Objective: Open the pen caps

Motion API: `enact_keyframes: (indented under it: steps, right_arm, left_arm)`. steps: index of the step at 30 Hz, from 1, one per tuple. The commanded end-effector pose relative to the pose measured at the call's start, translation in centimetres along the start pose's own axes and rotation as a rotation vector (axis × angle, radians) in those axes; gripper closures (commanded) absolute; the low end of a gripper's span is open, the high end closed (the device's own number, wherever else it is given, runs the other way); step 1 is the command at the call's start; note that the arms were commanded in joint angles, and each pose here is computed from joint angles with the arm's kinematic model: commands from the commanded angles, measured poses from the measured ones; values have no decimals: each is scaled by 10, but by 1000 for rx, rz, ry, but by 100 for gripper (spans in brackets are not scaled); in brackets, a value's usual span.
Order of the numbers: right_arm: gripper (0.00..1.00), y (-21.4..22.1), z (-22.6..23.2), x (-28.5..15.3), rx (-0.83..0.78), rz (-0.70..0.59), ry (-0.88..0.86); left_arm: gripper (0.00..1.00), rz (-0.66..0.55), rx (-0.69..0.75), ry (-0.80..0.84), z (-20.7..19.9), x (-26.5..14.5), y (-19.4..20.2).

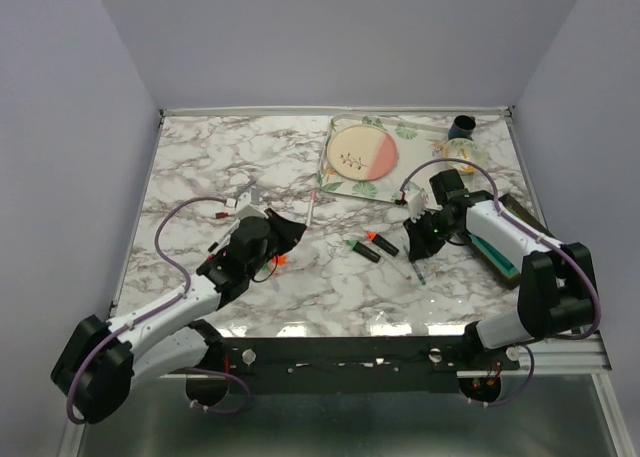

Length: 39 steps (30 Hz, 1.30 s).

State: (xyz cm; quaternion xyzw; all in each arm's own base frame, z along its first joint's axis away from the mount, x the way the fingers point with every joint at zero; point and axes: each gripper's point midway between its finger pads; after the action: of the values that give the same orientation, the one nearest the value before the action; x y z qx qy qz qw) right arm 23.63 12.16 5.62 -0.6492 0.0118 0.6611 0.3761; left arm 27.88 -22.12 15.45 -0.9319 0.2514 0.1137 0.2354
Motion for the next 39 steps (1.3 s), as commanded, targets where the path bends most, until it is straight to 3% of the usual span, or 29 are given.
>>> enact_keyframes:
  steps: [1, 7, 14, 22, 31, 34, 39]
  right_arm:
    - [80, 3, -11, 6, 32, 31, 37]
    - [74, 8, -11, 15, 49, 61, 13]
    - [67, 13, -10, 21, 54, 85, -2]
    - [58, 3, -6, 14, 30, 46, -11]
    - [57, -5, -2, 5, 7, 0, -4]
    - [57, -7, -1, 3, 1, -8, 2]
    - [57, -14, 2, -7, -37, -47, 6]
  left_arm:
    - [100, 40, 115, -212, 78, -41, 12]
    - [99, 54, 155, -312, 120, -58, 18]
    - [94, 120, 249, -402, 138, -50, 27]
    - [79, 135, 305, -466, 151, -46, 27]
    - [56, 130, 331, -484, 146, -47, 22]
    - [55, 128, 332, -479, 139, -49, 19]
    - [44, 119, 327, -389, 105, -47, 11]
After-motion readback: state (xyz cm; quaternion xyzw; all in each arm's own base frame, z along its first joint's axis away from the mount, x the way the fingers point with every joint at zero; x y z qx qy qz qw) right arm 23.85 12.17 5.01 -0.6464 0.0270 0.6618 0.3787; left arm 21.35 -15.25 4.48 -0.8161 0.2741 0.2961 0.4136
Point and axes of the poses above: each gripper's point midway between its finger pads, its own x axis out along the fingers, its own z axis along the line the jaws close on, y = z × x, and after that the axes turned 12 degrees about -x, right-handed
